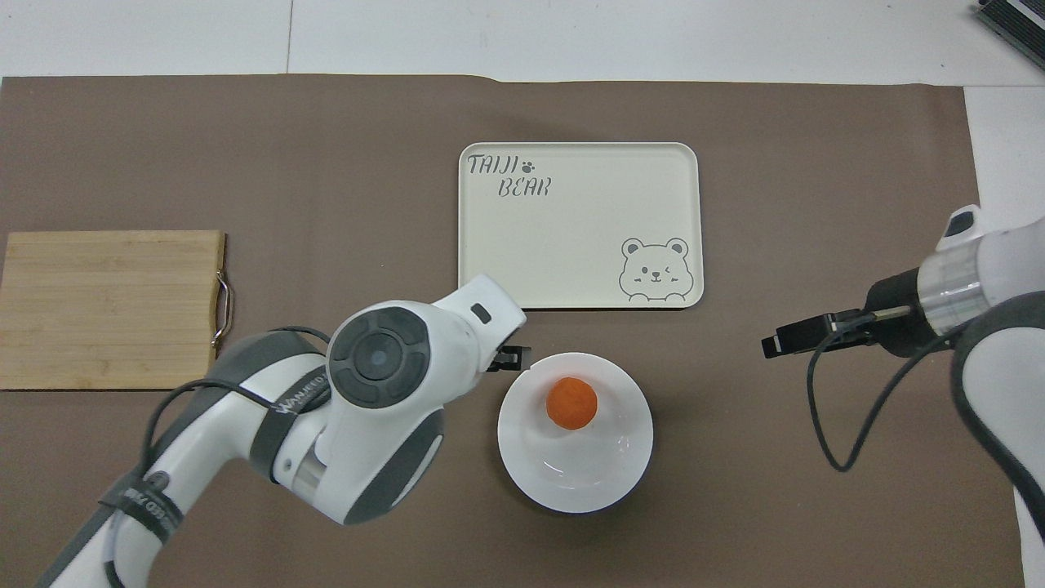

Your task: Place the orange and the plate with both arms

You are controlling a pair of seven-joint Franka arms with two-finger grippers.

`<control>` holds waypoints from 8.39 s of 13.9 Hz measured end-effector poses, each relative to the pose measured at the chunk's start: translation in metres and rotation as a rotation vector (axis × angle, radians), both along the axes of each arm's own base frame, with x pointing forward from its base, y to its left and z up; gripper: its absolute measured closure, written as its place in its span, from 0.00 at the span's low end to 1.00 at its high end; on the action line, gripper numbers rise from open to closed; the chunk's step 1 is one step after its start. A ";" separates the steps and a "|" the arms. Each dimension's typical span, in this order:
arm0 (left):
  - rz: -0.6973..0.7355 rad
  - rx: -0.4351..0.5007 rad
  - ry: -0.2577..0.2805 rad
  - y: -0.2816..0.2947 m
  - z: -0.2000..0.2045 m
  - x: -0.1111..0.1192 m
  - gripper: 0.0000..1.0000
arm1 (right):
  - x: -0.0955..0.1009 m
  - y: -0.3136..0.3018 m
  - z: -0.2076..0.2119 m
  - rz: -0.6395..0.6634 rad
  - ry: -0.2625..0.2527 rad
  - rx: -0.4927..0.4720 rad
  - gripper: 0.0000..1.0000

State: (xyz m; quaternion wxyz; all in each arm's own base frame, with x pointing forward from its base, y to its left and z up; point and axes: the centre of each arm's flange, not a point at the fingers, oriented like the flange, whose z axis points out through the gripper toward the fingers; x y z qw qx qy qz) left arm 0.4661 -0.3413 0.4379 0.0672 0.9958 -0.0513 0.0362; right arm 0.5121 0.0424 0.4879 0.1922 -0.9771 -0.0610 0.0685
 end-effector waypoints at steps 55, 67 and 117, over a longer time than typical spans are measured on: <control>-0.040 0.119 0.071 0.321 0.218 0.082 0.00 | 0.075 0.038 -0.165 -0.245 0.051 0.547 0.92; -0.040 0.119 0.071 0.321 0.218 0.082 0.00 | 0.152 0.058 -0.222 -0.297 0.079 0.493 0.92; -0.039 0.119 0.071 0.321 0.219 0.082 0.00 | -0.003 -0.068 0.165 -0.232 -0.123 -0.376 0.00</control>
